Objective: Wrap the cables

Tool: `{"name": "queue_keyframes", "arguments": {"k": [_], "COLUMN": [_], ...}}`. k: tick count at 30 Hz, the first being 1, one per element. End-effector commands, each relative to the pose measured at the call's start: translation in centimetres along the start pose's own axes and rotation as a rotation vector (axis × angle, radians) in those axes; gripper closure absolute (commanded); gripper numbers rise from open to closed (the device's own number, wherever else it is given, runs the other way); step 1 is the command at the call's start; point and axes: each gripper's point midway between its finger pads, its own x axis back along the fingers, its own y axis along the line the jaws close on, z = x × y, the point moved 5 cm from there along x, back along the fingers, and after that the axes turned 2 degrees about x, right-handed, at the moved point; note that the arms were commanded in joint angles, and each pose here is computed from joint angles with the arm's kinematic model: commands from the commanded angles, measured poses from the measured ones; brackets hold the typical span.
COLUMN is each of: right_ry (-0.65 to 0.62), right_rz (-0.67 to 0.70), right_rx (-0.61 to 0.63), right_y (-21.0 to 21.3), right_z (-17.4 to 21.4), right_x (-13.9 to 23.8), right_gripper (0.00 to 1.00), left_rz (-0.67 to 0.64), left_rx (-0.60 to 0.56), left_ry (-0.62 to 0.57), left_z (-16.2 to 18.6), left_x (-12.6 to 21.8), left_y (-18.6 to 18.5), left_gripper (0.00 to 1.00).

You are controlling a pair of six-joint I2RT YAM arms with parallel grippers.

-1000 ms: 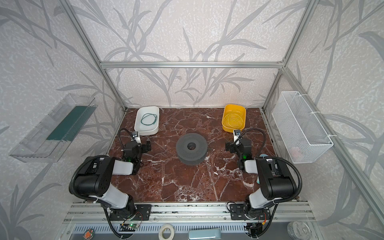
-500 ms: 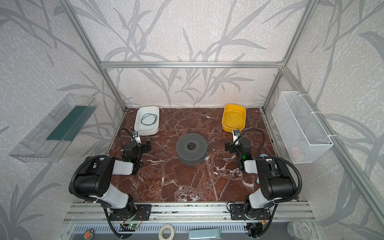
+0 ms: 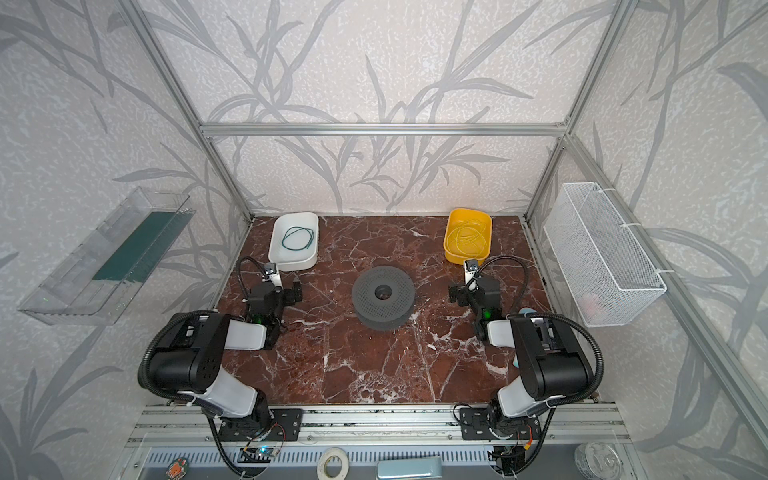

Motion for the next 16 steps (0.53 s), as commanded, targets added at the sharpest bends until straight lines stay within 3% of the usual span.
{"name": "queue_keyframes", "arguments": {"k": [1, 16], "right_ry": [-0.019, -0.011], "right_rz": [0.010, 0.012], "right_rx": [0.006, 0.002], "right_y": [-0.05, -0.09], "right_z": [-0.45, -0.44], "right_x": [0.12, 0.04], "right_gripper": [0.01, 0.01], "left_rz": [0.005, 0.003], "left_rx": [0.032, 0.033], "left_ry": [-0.038, -0.039], "left_z": [-1.40, -1.41], "left_x": [-0.04, -0.04], "left_y": [-0.02, 0.04], "left_gripper": [0.01, 0.01]}}
